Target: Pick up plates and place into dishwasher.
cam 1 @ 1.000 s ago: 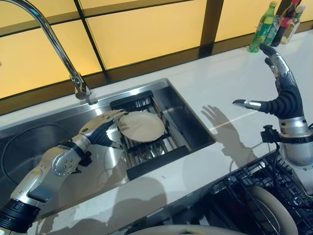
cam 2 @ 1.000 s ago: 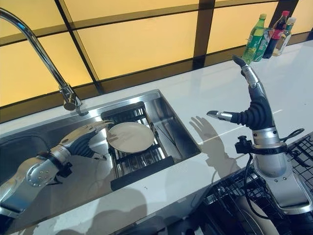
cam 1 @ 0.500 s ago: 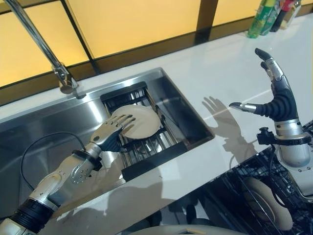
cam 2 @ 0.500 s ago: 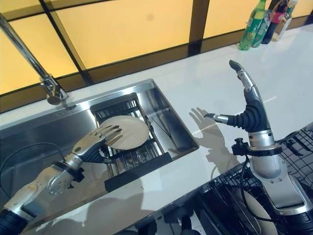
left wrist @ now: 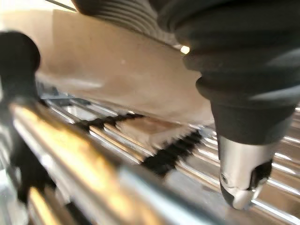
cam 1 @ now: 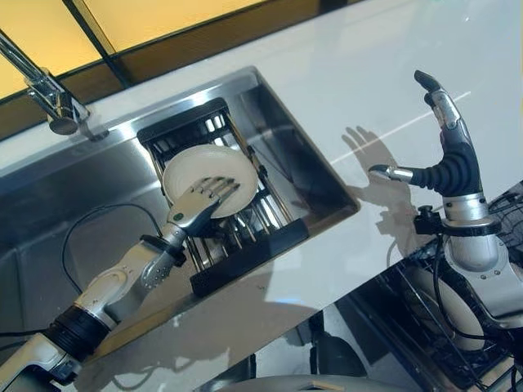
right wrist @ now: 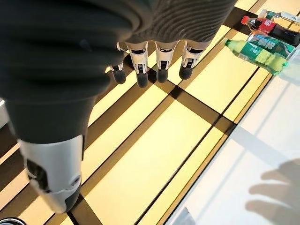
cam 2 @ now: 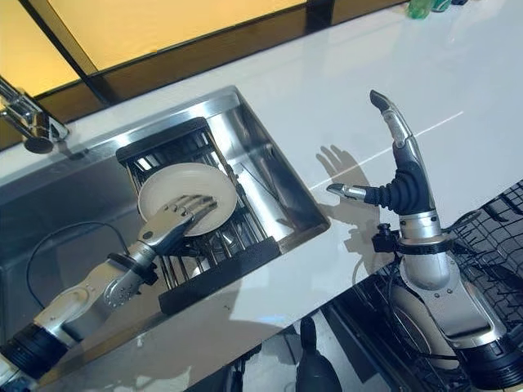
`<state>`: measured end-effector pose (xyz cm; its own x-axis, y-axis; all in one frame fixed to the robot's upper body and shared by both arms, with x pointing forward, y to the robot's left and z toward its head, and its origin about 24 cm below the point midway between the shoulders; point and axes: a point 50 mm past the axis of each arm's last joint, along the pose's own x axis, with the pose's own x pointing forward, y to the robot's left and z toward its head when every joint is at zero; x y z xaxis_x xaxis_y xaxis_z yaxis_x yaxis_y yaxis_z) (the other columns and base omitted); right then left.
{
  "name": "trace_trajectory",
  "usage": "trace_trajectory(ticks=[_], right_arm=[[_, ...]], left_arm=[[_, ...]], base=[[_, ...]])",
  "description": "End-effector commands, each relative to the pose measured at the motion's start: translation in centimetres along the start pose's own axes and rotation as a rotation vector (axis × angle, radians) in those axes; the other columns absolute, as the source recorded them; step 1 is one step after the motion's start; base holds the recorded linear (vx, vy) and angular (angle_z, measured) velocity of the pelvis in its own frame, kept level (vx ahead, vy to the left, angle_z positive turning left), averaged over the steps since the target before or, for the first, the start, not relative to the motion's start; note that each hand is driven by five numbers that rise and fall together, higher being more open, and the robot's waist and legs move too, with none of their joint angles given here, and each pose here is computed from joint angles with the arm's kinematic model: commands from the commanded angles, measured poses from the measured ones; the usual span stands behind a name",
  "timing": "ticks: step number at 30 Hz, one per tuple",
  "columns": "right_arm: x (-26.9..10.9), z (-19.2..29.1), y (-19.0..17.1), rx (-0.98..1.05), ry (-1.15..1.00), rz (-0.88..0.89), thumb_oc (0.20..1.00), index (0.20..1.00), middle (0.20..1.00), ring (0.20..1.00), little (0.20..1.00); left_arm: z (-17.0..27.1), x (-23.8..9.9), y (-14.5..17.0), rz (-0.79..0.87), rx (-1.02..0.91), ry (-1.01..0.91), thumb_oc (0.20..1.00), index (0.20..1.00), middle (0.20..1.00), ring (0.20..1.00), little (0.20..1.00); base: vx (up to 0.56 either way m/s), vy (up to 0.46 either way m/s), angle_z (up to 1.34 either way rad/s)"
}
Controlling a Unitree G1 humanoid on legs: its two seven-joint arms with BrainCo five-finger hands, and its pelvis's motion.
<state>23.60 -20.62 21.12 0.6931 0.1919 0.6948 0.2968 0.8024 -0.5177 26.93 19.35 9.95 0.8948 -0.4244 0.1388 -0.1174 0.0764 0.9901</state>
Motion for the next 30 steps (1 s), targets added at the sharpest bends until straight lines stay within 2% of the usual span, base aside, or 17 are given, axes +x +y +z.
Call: trace_trajectory(ticks=[1, 7, 14, 15, 16, 17, 30], right_arm=[[1.6, 2.1, -0.9, -0.021, -0.145, -0.058, 1.0, 1.0, 1.0, 1.0, 1.0], [2.9, 2.6, -0.6, -0.041, -0.202, -0.081, 1.0, 1.0, 1.0, 1.0, 1.0], [3.7, 2.9, -0.8, -0.057, -0.238, -0.107, 1.0, 1.0, 1.0, 1.0, 1.0], [3.9, 3.0, -0.8, -0.058, -0.247, -0.112, 1.0, 1.0, 1.0, 1.0, 1.0], [4.0, 3.0, -0.7, -0.058, -0.25, -0.113, 1.0, 1.0, 1.0, 1.0, 1.0], [4.1, 3.1, -0.7, -0.059, -0.257, -0.117, 1.0, 1.0, 1.0, 1.0, 1.0], [4.4, 3.0, -0.7, -0.078, -0.256, -0.13, 1.0, 1.0, 1.0, 1.0, 1.0]], left_arm=[[-2.5, 0.0, 0.0, 0.04, 0.121, 0.099, 1.0, 1.0, 1.0, 1.0, 1.0], [-3.6, 1.3, -0.3, 0.057, 0.292, 0.139, 1.0, 1.0, 1.0, 1.0, 1.0], [-4.7, 1.1, -1.3, 0.082, 0.364, 0.229, 1.0, 1.0, 1.0, 1.0, 1.0], [-4.9, 1.1, -1.3, 0.105, 0.36, 0.248, 0.79, 0.79, 0.79, 0.79, 0.79], [-4.9, 1.2, -1.4, 0.112, 0.355, 0.253, 0.36, 0.36, 0.36, 0.36, 0.36], [-5.0, 1.4, -1.4, 0.119, 0.346, 0.262, 0.2, 0.2, 0.2, 0.2, 0.2], [-4.5, 2.0, -0.5, 0.258, 0.28, 0.265, 0.2, 0.2, 0.2, 0.2, 0.2]], base=[[0.0, 0.0, 0.0], [-0.12, 0.015, -0.02], [-0.08, 0.022, -0.01], [-0.07, 0.02, -0.03], [-0.07, 0.021, -0.04], [-0.05, 0.014, -0.04], [-0.01, 0.004, 0.0]])
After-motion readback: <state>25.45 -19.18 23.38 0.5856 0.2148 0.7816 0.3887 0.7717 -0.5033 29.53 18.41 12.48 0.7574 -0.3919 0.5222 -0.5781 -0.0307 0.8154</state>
